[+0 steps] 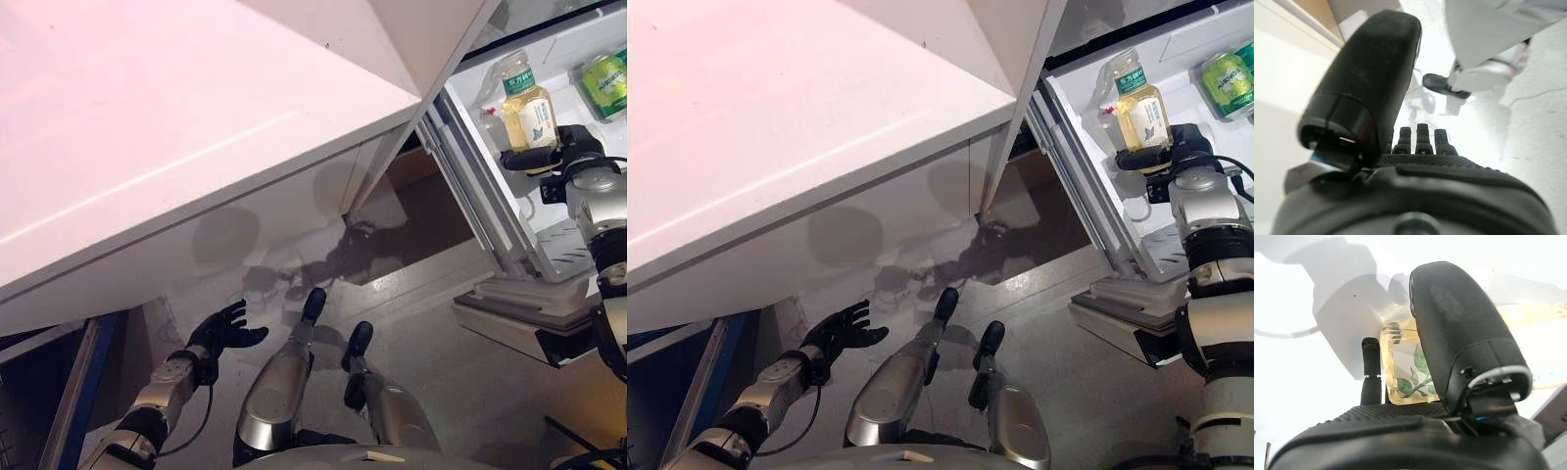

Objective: Put drinks into fridge and close the fridge

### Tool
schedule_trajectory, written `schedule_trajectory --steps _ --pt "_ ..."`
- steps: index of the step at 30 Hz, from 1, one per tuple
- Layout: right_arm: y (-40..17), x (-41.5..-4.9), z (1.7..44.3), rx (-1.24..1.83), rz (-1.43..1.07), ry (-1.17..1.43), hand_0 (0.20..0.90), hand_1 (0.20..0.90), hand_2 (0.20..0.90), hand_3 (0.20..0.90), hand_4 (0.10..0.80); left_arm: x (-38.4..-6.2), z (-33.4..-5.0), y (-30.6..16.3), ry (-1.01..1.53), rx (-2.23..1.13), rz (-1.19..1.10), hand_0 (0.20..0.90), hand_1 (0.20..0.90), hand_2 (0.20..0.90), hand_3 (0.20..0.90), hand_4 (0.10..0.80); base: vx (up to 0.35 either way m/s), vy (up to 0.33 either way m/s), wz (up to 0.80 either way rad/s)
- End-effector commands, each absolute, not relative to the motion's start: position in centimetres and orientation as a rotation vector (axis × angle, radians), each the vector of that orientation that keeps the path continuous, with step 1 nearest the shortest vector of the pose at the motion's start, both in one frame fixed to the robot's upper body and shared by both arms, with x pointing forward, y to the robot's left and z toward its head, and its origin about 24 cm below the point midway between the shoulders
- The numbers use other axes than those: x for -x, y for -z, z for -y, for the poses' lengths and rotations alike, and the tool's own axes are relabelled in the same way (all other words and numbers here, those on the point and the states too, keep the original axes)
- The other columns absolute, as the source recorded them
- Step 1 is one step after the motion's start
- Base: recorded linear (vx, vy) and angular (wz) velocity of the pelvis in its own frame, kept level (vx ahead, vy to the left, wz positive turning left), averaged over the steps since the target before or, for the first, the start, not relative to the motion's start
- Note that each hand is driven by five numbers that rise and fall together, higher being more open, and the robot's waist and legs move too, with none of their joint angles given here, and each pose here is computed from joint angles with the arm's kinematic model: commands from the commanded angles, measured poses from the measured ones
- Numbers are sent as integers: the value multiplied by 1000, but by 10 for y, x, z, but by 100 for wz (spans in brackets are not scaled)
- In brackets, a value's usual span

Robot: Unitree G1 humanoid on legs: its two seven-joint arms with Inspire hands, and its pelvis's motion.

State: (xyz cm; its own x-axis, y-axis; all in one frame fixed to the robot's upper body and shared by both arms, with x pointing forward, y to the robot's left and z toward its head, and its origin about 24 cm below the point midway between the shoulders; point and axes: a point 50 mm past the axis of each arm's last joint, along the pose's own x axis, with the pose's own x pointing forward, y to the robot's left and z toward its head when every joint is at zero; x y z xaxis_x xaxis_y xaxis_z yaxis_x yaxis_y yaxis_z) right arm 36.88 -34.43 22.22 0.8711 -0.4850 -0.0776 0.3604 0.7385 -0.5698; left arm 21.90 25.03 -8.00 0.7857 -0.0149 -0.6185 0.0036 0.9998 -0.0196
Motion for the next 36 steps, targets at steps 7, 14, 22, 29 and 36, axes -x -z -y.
schedule_trajectory --steps 7,14,22,29,36 --pt "-280 -357 361 956 -438 444 300 300 300 200 100 -204 -257 84 -7 47 -689 900 900 900 900 800 -6 36 -6" --pt "-282 -355 365 975 -573 395 300 300 300 200 100 -202 -260 84 -6 46 -705 900 900 900 900 800 22 38 -6" --pt "-280 -357 360 982 -586 328 900 900 900 900 800 -200 -261 85 -25 52 -710 900 900 900 900 800 19 57 -7" --pt "-282 -357 359 1018 -575 298 900 900 900 900 800 -199 -263 86 -33 48 -717 900 900 900 900 800 2 42 -3" --pt "-288 -352 362 1090 -573 265 900 900 900 900 800 -189 -269 91 -50 12 -763 900 900 900 900 800 1 30 -2"
